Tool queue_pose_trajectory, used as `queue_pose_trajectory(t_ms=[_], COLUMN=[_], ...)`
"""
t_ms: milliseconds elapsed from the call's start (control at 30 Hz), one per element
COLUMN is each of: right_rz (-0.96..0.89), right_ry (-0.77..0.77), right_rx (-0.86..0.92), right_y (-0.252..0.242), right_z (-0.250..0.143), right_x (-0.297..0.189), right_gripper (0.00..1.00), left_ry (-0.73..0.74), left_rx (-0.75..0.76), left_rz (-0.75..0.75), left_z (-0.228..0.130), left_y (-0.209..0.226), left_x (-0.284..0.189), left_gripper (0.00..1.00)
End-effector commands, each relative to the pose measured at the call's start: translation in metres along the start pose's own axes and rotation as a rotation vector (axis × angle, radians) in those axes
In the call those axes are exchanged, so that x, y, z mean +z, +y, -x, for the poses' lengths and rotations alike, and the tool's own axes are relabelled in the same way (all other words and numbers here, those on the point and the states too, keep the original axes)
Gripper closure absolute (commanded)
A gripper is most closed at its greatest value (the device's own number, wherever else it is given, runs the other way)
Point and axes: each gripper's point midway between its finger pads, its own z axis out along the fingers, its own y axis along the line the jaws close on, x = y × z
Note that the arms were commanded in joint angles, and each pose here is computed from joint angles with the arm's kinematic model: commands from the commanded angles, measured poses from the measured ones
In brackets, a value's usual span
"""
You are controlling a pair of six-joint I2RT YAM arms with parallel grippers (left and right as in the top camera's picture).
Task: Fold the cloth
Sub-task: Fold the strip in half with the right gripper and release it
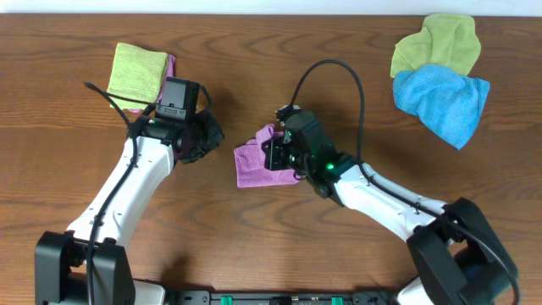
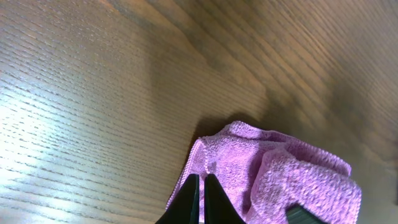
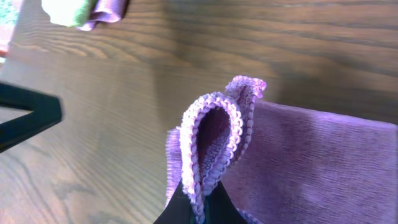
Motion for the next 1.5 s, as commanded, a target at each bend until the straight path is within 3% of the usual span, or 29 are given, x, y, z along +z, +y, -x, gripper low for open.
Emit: queue_pose_trajectory(t_ms=[0, 67, 167, 233, 333, 533, 667, 867, 933, 967, 1000, 1167, 1467], right_rz=[0.012, 0.031, 0.088, 0.120, 0.171, 0.199, 0.200, 0.150, 0.104, 0.080, 0.058, -0.035, -0.262], right_ry=[-0.003, 0.004, 0.008, 0.001, -0.007, -0.005, -0.024, -0.080, -0.078, -0.076, -0.071, -0.048, -0.030], right_rx=[-0.005, -0.011, -0.023, -0.030, -0.039, -0.044, -0.042, -0.054, -0.077, -0.091, -0.097, -0.146, -0.163], right_y=[0.008, 0.013, 0.026, 0.033, 0.045, 0.052, 0.053, 0.029, 0.013, 0.005, -0.002, -0.029, -0.061], right_z=[-0.003, -0.005, -0.005, -0.004, 0.000, 0.004, 0.012, 0.040, 0.045, 0.047, 0.048, 0.045, 0.004], right_x=[0.002, 0.002, 0.002, 0.001, 0.000, -0.002, -0.006, -0.032, -0.047, -0.055, -0.064, -0.113, -0.215], right_gripper=[0.95, 0.89, 0.67, 0.59, 0.54, 0.54, 0.47, 0.37, 0.21, 0.02, 0.01, 0.01, 0.01], left_ry=[-0.038, -0.038, -0.034, -0.031, -0.028, -0.049, -0.057, 0.044, 0.078, 0.090, 0.103, 0.158, 0.277], left_rx=[0.027, 0.027, 0.025, 0.025, 0.023, 0.008, -0.026, -0.099, -0.118, -0.125, -0.127, -0.131, -0.183], left_rz=[-0.018, -0.020, -0.018, -0.015, -0.012, -0.019, -0.010, -0.027, -0.035, -0.036, -0.040, -0.061, -0.143], left_z=[0.009, 0.009, 0.007, 0.006, 0.005, 0.011, 0.015, 0.001, -0.004, -0.006, -0.008, -0.020, -0.056], left_y=[-0.006, -0.006, -0.006, -0.005, -0.004, -0.001, 0.009, 0.022, 0.025, 0.025, 0.025, 0.024, 0.032], left_x=[-0.012, -0.012, -0.014, -0.014, -0.016, -0.023, -0.033, -0.041, -0.042, -0.043, -0.043, -0.042, -0.014], left_gripper=[0.94, 0.94, 0.94, 0.94, 0.94, 0.93, 0.73, 0.23, 0.07, 0.04, 0.05, 0.05, 0.05])
